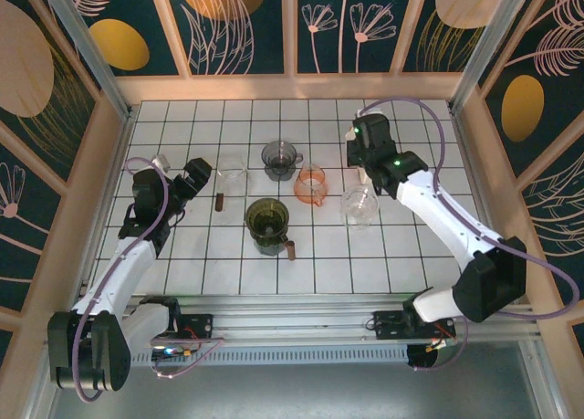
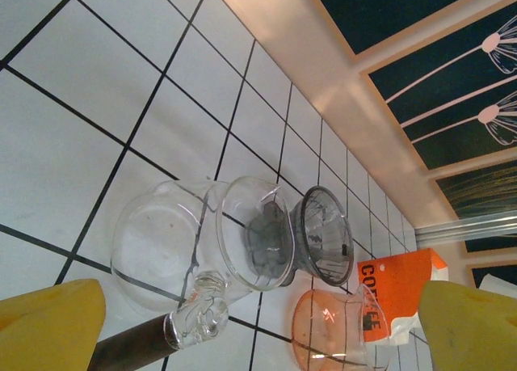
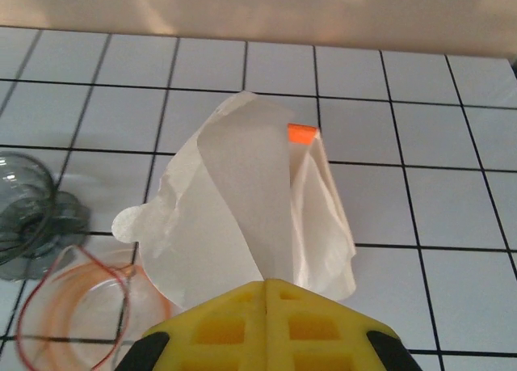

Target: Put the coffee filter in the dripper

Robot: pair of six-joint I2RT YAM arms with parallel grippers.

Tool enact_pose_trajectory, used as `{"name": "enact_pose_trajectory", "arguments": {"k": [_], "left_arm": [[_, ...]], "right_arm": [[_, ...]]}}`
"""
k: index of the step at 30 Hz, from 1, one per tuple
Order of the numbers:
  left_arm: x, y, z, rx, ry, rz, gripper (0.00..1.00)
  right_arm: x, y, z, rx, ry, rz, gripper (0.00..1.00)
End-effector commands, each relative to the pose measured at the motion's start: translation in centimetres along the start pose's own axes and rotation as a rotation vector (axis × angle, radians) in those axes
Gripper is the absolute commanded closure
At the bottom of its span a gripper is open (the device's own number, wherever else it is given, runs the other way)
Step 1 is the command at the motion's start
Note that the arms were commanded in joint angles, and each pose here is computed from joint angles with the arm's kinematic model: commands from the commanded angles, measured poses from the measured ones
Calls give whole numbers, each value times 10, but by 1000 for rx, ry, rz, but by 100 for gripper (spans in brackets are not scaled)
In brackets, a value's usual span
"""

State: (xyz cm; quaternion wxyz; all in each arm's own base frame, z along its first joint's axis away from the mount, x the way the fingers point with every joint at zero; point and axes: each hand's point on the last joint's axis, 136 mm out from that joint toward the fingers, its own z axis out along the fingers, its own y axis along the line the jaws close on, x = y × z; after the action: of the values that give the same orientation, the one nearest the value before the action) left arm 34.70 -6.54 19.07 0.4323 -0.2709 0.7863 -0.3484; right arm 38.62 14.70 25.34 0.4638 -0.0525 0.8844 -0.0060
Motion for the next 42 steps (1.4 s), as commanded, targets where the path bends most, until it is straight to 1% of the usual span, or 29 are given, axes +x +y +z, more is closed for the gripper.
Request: {"name": "enact_pose_trajectory", "arguments": {"k": [1,6,14,18,21,25,29,36,42], "left_arm": [[-5,-17,-3,62,-6,-2,1],[-4,-19,-8,69,-6,-6,1],[-3,-21,-13,76,-11,0,1],[-3,-21,-14,78,-10,0,1],[-2,-20,-14,82,-6,-3,1],[-1,-22,-14,88,0,0,1],[0,-24,-15,98,2,7,1],[2,-25,-16,113,9,16,1],[2,-29,-21,130,-2,31,1]], "right_arm": [[-8,13,-28,-29,-23,-9,100],[-3,51,-62,-177,18,-12,100],[14,107,-123,-422,167,-42,100],[20,128,-152,-530,241,-55,100],[22,140,-168,-583,285,-56,100],[29,160,-188,-690,367,-50,100],[44,175,-197,-751,455,-55,100],[63,203,-195,-845,573,-55,100],[73,213,-187,-848,653,-75,100]]}}
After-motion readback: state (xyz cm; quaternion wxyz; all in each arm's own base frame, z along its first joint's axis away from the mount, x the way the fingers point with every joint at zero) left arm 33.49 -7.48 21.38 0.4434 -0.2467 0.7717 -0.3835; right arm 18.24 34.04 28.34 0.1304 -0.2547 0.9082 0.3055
